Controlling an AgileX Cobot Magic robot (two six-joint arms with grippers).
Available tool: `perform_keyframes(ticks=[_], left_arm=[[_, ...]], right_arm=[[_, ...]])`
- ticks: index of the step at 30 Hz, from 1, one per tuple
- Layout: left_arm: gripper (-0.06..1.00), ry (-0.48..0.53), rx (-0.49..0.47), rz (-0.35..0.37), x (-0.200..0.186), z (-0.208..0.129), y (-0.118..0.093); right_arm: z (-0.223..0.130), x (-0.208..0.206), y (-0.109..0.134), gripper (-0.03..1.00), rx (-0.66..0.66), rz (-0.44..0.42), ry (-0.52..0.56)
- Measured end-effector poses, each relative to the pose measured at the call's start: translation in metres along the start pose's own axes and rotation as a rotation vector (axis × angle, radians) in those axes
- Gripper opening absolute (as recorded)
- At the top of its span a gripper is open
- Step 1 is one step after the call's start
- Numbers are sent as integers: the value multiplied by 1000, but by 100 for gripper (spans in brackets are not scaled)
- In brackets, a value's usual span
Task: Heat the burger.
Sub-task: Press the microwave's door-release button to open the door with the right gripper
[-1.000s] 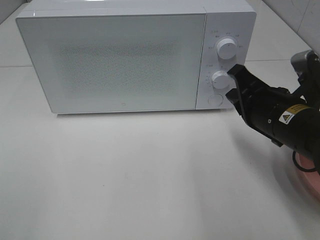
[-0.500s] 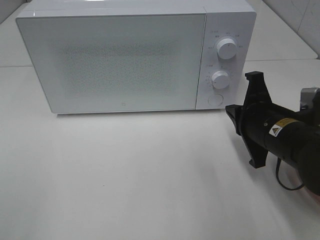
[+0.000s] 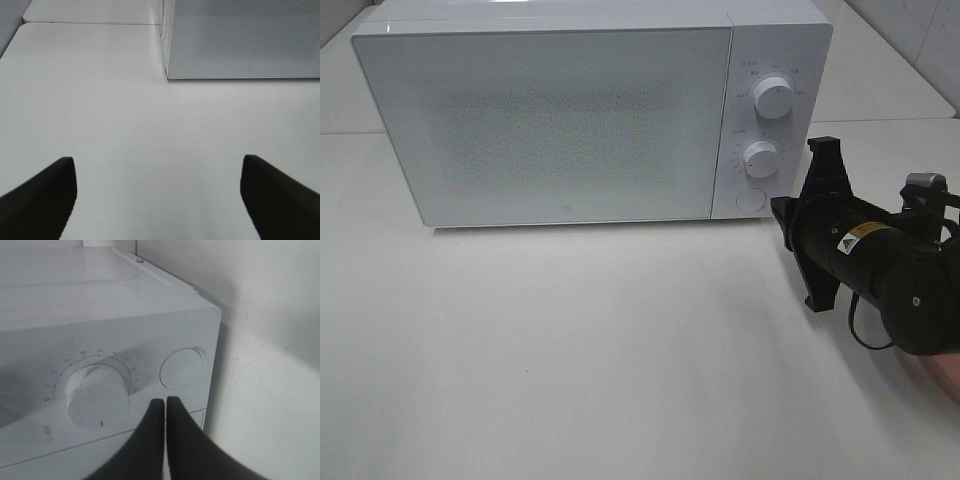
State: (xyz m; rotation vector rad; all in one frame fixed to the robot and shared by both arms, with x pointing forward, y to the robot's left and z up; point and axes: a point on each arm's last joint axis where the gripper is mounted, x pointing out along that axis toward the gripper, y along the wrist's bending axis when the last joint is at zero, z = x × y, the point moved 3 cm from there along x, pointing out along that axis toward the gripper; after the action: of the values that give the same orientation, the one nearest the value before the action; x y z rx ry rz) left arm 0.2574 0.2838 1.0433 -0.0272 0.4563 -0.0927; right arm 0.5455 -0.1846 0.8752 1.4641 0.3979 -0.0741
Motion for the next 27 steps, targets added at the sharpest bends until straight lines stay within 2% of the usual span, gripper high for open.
perform_keyframes(ticks=[13, 27], left_arm=[[81, 0, 0, 0, 0, 0, 0], [81, 0, 0, 0, 0, 0, 0]], right_arm=[[-3, 35, -18, 0, -6, -28, -6], [6, 55, -16, 0, 14, -36, -34]])
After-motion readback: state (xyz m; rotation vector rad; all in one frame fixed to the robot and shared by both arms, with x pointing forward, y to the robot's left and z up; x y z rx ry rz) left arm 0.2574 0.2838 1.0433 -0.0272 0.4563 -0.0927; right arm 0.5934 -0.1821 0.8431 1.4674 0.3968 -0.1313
